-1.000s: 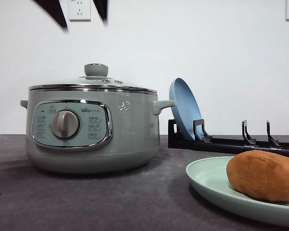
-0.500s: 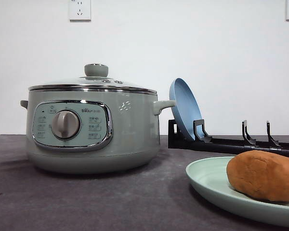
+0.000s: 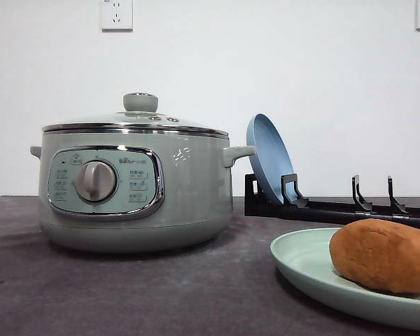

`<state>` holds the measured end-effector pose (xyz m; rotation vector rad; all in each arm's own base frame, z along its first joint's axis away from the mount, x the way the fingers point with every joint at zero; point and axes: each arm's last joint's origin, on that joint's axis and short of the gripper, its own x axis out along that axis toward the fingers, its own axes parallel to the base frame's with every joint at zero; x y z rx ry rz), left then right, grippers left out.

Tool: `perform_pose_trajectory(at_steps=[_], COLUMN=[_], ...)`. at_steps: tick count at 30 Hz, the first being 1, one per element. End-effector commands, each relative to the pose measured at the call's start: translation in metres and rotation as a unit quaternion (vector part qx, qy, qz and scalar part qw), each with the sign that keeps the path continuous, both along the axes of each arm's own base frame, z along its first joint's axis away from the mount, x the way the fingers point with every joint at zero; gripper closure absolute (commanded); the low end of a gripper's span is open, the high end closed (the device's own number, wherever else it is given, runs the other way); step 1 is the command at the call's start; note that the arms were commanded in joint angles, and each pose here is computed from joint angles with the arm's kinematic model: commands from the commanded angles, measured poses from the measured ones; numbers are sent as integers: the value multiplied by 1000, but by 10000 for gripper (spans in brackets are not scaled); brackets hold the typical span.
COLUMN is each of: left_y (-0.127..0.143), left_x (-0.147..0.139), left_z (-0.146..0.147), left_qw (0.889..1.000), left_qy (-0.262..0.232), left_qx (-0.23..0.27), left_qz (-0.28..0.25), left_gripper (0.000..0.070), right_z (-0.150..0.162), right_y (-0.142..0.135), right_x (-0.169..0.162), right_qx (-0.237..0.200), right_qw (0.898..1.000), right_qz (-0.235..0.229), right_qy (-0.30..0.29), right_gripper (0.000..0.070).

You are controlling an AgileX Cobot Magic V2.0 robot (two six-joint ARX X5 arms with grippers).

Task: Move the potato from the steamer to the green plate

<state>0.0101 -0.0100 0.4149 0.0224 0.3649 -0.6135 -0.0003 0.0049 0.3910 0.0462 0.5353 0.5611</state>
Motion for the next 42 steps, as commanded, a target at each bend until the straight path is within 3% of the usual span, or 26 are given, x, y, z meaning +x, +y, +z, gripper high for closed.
perform_pose_trajectory(at_steps=[1, 7, 8, 9, 10, 11, 12, 13, 37, 42], left_y=[0, -1, -1, -1, -1, -1, -1, -1, -1, -5], left_x=[0, 1, 1, 1, 1, 1, 1, 1, 2, 12], left_z=[4, 7, 8, 8, 8, 7, 7, 7, 7, 0], left_qw=[1000, 1000, 1000, 1000, 1000, 1000, 1000, 1000, 1000, 999], left_qy=[-9, -22, -24, -24, -24, -24, -25, -25, -25, -22], left_qx=[-8, -14, -15, -15, -14, -10, -7, -6, -8, -6], left_qz=[-4, -4, -4, -4, -4, -6, -6, -7, -6, 22], left_gripper=[0, 0, 41, 151, 318, 563, 669, 691, 700, 700], right_z=[1, -2, -2, -2, -2, -2, -1, -1, 2, 2], right_y=[0, 1, 1, 1, 1, 1, 1, 1, 2, 2], right_x=[0, 2, 2, 2, 2, 2, 2, 2, 4, 4], right_qx=[0, 0, 1, 2, 2, 2, 1, 1, 9, 9], right_qw=[1000, 1000, 1000, 1000, 1000, 1000, 1000, 1000, 1000, 1000], right_qz=[5, 5, 5, 5, 7, 9, 11, 11, 4, 4], right_qy=[-12, -7, -8, -10, -10, -10, -12, -14, -27, -27], right_gripper=[219, 220, 220, 226, 308, 542, 680, 684, 692, 692])
